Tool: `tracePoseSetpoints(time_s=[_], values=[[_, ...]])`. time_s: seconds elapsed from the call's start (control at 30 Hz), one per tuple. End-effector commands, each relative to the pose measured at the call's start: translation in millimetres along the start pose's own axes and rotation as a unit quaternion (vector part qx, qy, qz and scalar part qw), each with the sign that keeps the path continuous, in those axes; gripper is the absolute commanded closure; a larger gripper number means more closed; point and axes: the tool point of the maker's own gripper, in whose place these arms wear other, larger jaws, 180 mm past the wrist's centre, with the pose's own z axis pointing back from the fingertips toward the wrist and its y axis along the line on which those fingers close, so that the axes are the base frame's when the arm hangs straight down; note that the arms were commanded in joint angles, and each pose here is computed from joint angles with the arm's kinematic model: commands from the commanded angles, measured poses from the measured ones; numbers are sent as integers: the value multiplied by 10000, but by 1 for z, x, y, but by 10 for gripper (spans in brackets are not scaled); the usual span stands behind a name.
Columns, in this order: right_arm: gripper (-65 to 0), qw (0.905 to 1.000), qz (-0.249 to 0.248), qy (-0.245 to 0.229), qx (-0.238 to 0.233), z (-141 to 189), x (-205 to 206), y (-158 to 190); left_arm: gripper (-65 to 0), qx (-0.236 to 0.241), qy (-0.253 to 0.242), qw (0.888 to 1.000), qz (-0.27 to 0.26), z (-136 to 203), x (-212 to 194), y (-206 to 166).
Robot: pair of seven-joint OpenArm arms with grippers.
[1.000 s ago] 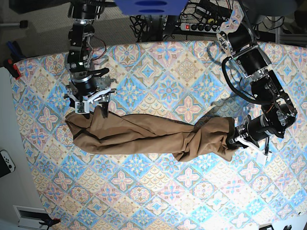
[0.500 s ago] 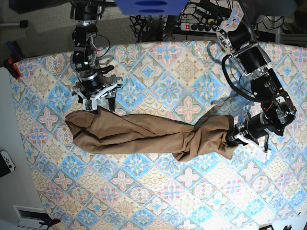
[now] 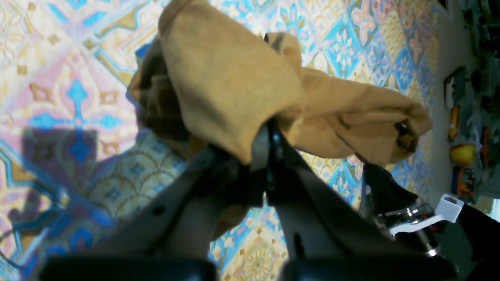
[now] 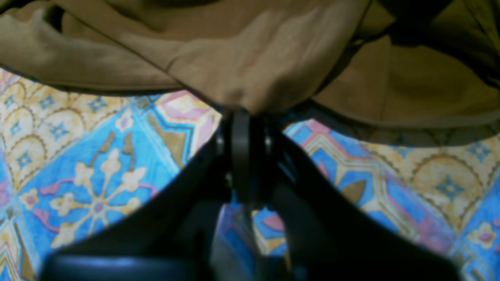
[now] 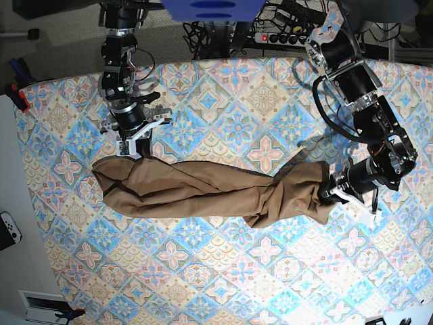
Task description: Layout the t-shirt on the table in an organized manner, then fold the t-shirt properly
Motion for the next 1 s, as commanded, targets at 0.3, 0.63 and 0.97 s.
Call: tracePoseSetpoints(time_s=[0.3,0.63,0.97], values=[[0,9966,139,-659,-472,17,57,-36,0,0,-50,10000,-47,5,-1,2],[0,9771,634,-1900,-719,61,152,-37,0,387,-213,9916,-1212,44,-35,-5],[0,9865,584,-1298,-811,77,102,-42,0,765,-64,9815,-1756,70,-58,3]])
